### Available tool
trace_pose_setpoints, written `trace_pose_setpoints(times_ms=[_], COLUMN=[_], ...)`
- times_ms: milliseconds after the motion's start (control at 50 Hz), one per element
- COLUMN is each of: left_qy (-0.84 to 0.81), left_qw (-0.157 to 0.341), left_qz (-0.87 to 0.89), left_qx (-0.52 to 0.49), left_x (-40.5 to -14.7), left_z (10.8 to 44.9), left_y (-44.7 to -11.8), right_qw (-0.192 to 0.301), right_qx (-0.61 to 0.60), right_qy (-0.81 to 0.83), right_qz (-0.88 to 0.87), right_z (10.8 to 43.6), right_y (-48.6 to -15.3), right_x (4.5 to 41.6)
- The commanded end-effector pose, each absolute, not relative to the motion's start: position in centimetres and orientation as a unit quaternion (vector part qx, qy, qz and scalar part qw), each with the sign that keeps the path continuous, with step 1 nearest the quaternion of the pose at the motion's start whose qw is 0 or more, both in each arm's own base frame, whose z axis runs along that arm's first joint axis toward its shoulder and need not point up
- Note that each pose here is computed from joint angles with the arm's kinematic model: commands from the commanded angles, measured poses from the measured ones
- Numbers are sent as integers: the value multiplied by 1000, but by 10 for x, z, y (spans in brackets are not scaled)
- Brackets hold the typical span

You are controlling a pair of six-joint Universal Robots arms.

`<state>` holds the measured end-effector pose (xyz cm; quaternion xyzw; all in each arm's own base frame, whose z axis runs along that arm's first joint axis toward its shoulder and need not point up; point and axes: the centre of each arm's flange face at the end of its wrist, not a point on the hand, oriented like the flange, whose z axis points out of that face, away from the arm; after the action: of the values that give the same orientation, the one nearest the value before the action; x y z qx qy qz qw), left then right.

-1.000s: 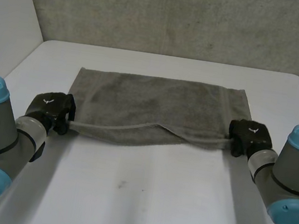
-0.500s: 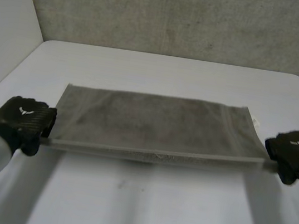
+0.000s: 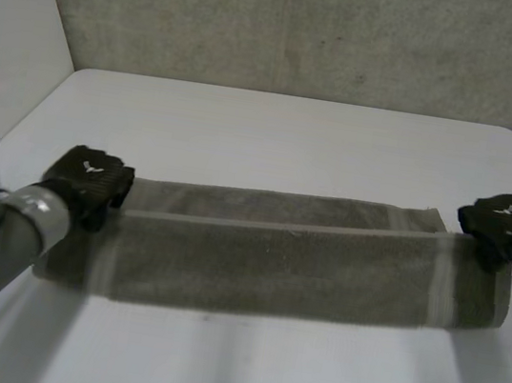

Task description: Fold the towel.

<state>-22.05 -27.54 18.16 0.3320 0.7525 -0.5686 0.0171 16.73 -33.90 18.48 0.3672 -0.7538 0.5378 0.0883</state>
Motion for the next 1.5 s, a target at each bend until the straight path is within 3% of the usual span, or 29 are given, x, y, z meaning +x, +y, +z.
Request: trace_pose_setpoints(times_ms=[20, 320, 560, 680, 720, 860, 980, 1140, 1280, 1500], left_qy=[752, 718, 717, 699, 696, 695, 703, 721, 714, 721], left_qw=[24, 34, 28, 9, -2, -33, -73, -110, -109, -103], left_qz=[-569, -616, -623, -654, -663, -678, -681, -667, -676, -671], left_qx=[332, 322, 312, 290, 275, 236, 192, 156, 147, 141], left_x=[-243, -271, -274, -277, -275, -265, -250, -238, -234, -228], left_z=[151, 143, 138, 157, 171, 201, 220, 210, 195, 186], left_y=[-330, -381, -389, -387, -380, -354, -313, -278, -276, -274], right_qw=[104, 128, 134, 144, 126, 83, 59, 54, 73, 88], right_qx=[356, 342, 339, 306, 275, 261, 288, 310, 356, 343], right_qy=[-733, -707, -698, -689, -686, -691, -728, -765, -737, -742], right_qz=[570, 605, 617, 641, 662, 669, 619, 562, 570, 569], right_z=[160, 141, 144, 187, 217, 246, 227, 181, 137, 107], right_y=[-388, -433, -440, -432, -419, -380, -332, -309, -315, -338], right_x=[190, 213, 218, 217, 210, 205, 199, 175, 164, 149])
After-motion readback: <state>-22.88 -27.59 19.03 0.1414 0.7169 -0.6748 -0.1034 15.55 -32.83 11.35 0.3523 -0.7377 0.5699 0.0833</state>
